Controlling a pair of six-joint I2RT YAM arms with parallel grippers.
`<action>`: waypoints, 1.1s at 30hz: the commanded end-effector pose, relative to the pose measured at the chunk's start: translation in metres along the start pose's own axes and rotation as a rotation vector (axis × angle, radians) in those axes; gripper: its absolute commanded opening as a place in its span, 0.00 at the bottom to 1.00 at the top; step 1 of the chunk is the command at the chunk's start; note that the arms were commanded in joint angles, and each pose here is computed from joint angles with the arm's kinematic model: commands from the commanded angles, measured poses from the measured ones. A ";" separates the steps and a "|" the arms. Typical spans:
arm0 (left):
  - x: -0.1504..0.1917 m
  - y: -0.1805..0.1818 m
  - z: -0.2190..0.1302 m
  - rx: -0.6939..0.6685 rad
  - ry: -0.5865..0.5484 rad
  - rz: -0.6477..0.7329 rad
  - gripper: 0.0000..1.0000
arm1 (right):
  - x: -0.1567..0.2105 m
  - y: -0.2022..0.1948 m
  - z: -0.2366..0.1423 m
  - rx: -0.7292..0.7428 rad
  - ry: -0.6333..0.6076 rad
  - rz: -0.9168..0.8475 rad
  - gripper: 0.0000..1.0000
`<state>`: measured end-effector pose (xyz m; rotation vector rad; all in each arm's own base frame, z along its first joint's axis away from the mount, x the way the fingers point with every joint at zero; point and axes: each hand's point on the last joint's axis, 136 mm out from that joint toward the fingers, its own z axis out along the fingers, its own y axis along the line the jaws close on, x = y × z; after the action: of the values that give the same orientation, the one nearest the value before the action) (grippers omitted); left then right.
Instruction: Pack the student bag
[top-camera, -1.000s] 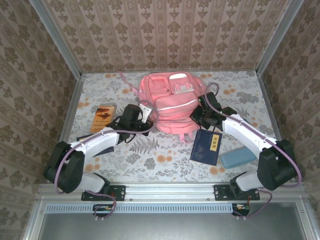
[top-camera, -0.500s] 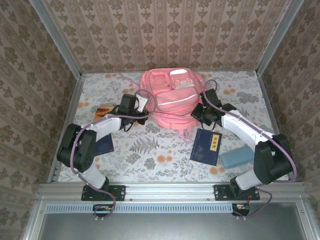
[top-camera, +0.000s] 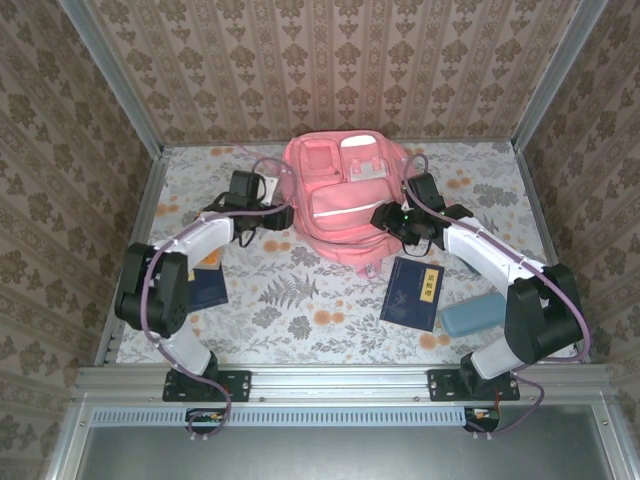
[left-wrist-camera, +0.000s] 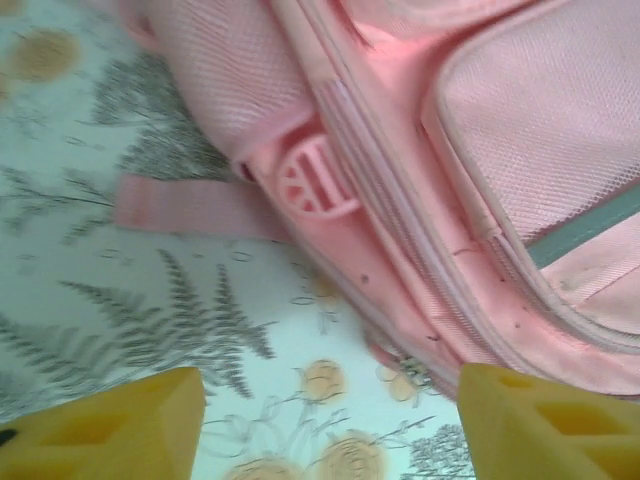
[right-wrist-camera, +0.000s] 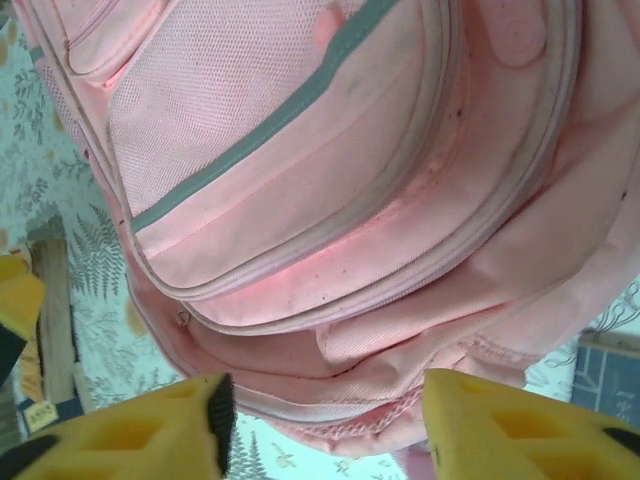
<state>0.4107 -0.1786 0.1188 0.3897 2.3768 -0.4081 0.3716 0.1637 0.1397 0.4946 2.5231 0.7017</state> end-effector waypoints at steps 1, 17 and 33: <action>-0.012 0.022 -0.040 -0.116 -0.034 -0.140 0.79 | -0.003 0.016 -0.010 -0.043 -0.008 -0.060 0.67; 0.035 0.057 -0.109 -0.240 -0.033 -0.428 1.00 | 0.065 -0.105 -0.042 0.384 0.027 -0.079 0.72; 0.016 0.028 -0.099 -0.066 -0.070 -0.456 1.00 | 0.145 -0.096 0.033 0.361 0.242 -0.174 0.42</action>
<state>0.3531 -0.1025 0.1701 -0.2065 2.4067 -0.4697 0.2554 0.1425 0.0248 0.3501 2.8569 0.2106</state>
